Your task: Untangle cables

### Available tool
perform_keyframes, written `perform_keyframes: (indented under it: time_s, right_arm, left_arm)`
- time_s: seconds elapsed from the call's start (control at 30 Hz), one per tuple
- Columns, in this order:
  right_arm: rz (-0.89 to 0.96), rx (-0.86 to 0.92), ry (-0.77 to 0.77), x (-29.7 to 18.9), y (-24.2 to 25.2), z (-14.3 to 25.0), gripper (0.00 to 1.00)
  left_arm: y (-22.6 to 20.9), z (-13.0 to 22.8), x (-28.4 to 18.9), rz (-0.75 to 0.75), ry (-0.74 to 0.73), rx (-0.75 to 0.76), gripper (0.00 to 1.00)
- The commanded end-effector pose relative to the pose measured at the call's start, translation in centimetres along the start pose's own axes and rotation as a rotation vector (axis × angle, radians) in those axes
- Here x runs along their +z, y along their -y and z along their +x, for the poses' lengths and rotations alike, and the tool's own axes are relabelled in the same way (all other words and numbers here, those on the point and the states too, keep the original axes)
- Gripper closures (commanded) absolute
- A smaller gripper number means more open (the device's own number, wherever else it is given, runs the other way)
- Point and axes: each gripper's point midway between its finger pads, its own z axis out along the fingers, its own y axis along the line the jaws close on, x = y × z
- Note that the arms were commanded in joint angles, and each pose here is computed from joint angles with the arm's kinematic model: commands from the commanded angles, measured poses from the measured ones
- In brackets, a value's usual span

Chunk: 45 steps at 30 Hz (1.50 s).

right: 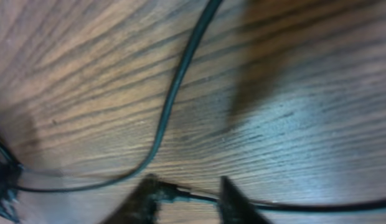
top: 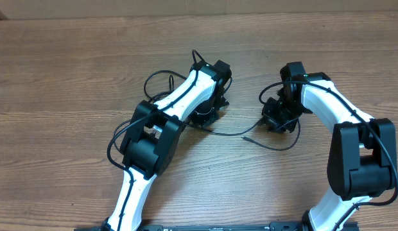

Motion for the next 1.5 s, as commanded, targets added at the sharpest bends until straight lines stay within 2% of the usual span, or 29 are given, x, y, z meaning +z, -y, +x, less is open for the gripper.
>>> perform_keyframes:
  time_s: [0.0,0.13,0.23,0.5,0.63,0.7,0.83,1.13,1.33,1.47]
  right_arm:
    - [-0.038,-0.021,-0.006,-0.5,-1.1,0.7,0.30]
    - [-0.114,-0.029,-0.044,-0.1,-2.4,1.5,0.26]
    - [-0.170,0.043,-0.070,0.5,-3.1,1.8,0.26]
    - [-0.200,0.310,-0.100,2.6,-3.8,2.7,0.27]
    - [-0.254,0.345,-0.112,2.8,-6.1,3.0,0.33]
    - [-0.294,0.347,-0.113,2.8,-7.5,3.1,0.40]
    - [-0.335,0.406,-0.116,3.0,-9.8,3.4,0.46]
    - [-0.314,0.596,0.033,4.9,-13.2,4.3,0.44]
    - [-0.282,0.738,0.139,6.1,-13.7,5.4,0.39]
    - [-0.290,0.793,0.218,6.4,-14.0,5.3,0.39]
  left_arm:
    - [0.2,-1.0,0.7,0.035,0.034,-0.041,0.96]
    - [-0.9,-2.2,0.7,0.026,0.091,-0.205,0.96]
    - [-1.9,-2.5,0.7,0.043,0.117,-0.337,0.96]
    - [-1.6,-3.8,-0.4,0.357,0.227,-0.443,0.96]
    - [-2.1,-4.0,-0.9,0.435,0.265,-0.469,0.96]
    - [-2.4,-3.9,-0.9,0.443,0.268,-0.483,0.96]
    - [-2.7,-3.9,-0.9,0.445,0.270,-0.498,0.96]
    - [-2.8,-4.1,-0.9,0.445,0.275,-0.517,0.96]
    - [-2.8,-4.1,-0.9,0.444,0.276,-0.512,0.96]
    - [-2.1,-4.2,-1.3,0.475,0.300,-0.427,0.96]
